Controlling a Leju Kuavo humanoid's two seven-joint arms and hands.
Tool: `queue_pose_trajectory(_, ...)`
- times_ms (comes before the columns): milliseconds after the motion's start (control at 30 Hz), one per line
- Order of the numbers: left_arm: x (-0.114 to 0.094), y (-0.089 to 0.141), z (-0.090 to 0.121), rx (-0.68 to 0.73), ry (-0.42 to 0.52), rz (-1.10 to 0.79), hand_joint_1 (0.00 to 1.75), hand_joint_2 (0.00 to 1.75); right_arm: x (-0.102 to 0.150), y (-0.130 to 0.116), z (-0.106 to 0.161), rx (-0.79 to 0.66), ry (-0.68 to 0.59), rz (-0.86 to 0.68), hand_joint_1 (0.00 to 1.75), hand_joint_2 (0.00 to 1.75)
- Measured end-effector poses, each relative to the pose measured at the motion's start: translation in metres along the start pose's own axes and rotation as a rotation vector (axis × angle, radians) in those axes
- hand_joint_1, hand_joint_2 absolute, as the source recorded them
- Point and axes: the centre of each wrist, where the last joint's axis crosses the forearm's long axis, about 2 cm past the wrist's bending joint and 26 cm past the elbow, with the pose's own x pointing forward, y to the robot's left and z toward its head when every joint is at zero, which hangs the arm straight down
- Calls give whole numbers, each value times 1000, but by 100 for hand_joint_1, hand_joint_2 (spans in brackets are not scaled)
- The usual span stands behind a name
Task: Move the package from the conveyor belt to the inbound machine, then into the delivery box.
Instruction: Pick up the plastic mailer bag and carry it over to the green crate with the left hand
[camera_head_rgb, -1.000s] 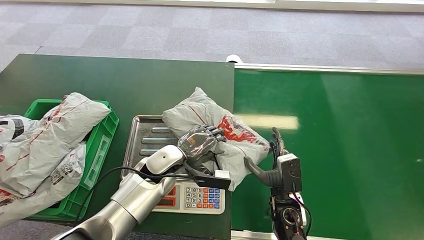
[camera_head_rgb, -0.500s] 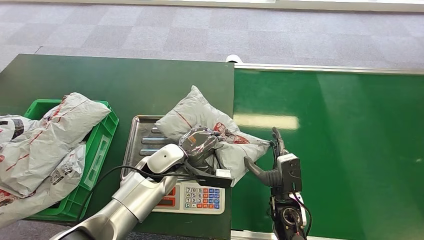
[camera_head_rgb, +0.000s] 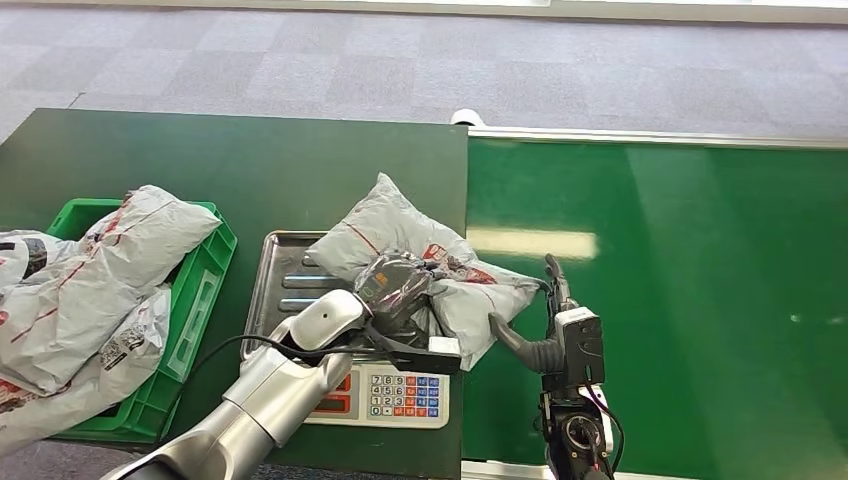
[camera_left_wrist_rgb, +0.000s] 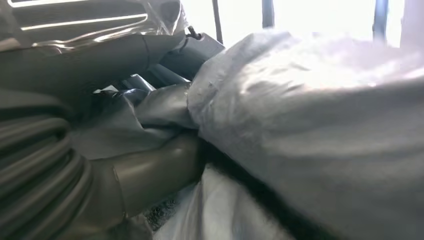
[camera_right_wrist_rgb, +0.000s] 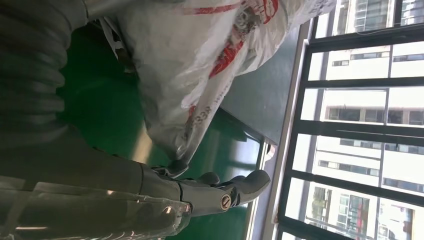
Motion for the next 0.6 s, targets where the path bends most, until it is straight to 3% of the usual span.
queue_pose_trajectory(100, -6, 6, 16, 268, 39, -11, 175, 175, -1, 0, 2, -6, 6, -8, 0, 175)
queue_pose_trajectory(233, -18, 19, 38, 470, 49, -15, 175, 175, -4, 1, 6, -25, 15, -17, 0, 175)
queue_pose_trajectory(600, -37, 42, 64, 607, 50, -104, 175, 175, -5, 2, 8, -33, 19, -23, 0, 175)
